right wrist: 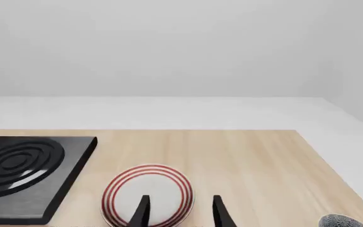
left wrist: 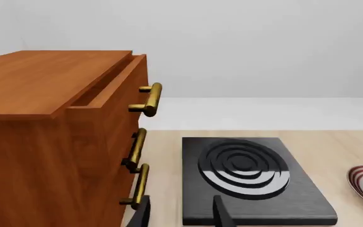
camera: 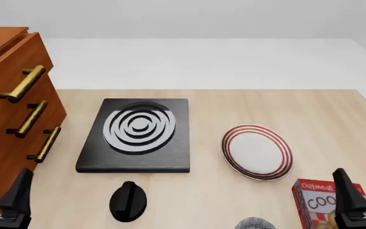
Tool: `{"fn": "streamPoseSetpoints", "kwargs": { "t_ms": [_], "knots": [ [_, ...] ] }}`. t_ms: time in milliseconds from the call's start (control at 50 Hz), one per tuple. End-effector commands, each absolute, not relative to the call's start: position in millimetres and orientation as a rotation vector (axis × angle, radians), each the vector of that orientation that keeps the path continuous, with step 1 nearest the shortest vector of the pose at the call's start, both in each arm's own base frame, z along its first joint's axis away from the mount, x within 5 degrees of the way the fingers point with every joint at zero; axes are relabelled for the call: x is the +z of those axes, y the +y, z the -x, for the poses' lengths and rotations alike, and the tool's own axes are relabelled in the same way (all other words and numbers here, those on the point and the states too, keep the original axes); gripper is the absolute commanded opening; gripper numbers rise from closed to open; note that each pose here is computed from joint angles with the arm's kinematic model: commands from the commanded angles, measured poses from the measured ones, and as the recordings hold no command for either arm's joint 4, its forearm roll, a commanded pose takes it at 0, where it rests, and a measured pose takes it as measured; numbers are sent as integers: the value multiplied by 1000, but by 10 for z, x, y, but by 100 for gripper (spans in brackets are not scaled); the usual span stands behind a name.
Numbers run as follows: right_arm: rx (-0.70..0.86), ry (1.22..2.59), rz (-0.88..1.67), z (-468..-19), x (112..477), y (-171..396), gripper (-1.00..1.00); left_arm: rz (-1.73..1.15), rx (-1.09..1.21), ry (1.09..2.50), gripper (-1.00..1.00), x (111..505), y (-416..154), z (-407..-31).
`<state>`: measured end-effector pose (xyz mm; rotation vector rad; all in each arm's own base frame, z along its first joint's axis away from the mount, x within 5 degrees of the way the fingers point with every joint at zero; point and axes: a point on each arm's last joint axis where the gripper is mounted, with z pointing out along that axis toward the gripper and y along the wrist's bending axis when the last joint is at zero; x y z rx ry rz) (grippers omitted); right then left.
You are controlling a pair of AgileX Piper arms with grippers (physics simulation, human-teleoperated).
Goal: Pick the akita bowl on the ramekin and place it on the plate.
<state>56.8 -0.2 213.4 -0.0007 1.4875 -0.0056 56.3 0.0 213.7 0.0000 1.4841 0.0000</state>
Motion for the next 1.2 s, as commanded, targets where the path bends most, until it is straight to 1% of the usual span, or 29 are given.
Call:
{"fn": "streamPoseSetpoints", "kwargs": {
  "t_ms": [20,280,340,420,440,460,480,520,560,580,600,640,680,700,740,760,780,800,820,840,860,920,960,1000,1020,1040,1060,1180,1200],
  "knots": [
    [-7,1499,11,-564,2127,2,100,0,0,1485,100,2144,0,-566],
    [-5,1513,34,-608,2135,12,100,0,0,1485,100,2144,0,-566],
    [-38,1523,87,-652,2181,22,100,0,0,1485,100,2144,0,-566],
    [-40,1547,97,-694,2308,26,100,0,0,1485,100,2144,0,-566],
    [-27,1525,108,-624,2466,34,100,0,0,1485,100,2144,0,-566],
    [-27,1525,108,-619,2468,34,100,0,0,1485,100,2144,0,-566],
    [-2,1525,109,-593,2628,41,100,0,0,1485,100,2144,0,-566],
    [-11,1527,113,-587,2689,39,100,0,0,1485,100,2144,0,-566],
    [-17,1497,154,-467,3004,43,100,0,0,1485,100,2144,0,-566],
    [-25,1492,160,-440,3086,40,100,0,0,1485,100,2144,0,-566],
    [3,1487,170,-410,3167,48,100,0,0,1485,100,2144,0,-566],
    [12,1484,172,-381,3239,47,100,0,0,1485,100,2144,0,-566],
    [-52,1478,209,-335,3350,36,100,0,0,1485,100,2144,0,-566],
    [-39,1528,223,-413,3378,50,100,0,0,1485,100,2144,0,-566],
    [-33,1574,233,-459,3435,58,100,0,0,1485,100,2144,0,-566],
    [32,1585,222,-435,3512,70,100,0,0,1485,100,2144,0,-566],
    [51,1593,221,-426,3556,73,100,0,0,1485,100,2144,0,-566],
    [165,1667,181,-509,3610,113,100,0,0,1485,100,2144,0,-566],
    [147,1698,202,-563,3606,124,100,0,0,1485,100,2144,0,-566],
    [124,1762,199,-671,3568,135,100,0,0,1485,100,2144,0,-566],
    [120,1784,227,-709,3559,152,100,0,0,1485,100,2144,0,-566],
    [206,1849,235,-775,3601,219,100,0,0,1485,100,2144,0,-566],
    [177,1873,282,-806,3623,231,100,0,0,1485,100,2144,0,-566],
    [201,1932,305,-889,3576,284,100,0,0,1485,100,2144,0,-566],
    [180,1944,330,-910,3556,287,100,0,0,1485,100,2144,0,-566],
    [192,1960,344,-935,3537,312,100,0,0,1485,100,2144,0,-566],
    [203,2002,347,-989,3478,342,100,0,0,1485,100,2144,0,-566],
    [182,2086,397,-1087,3343,386,100,0,0,1485,100,2144,0,-566],
    [180,2121,395,-1119,3291,395,100,0,0,1485,100,2144,0,-566]
  ]
}}
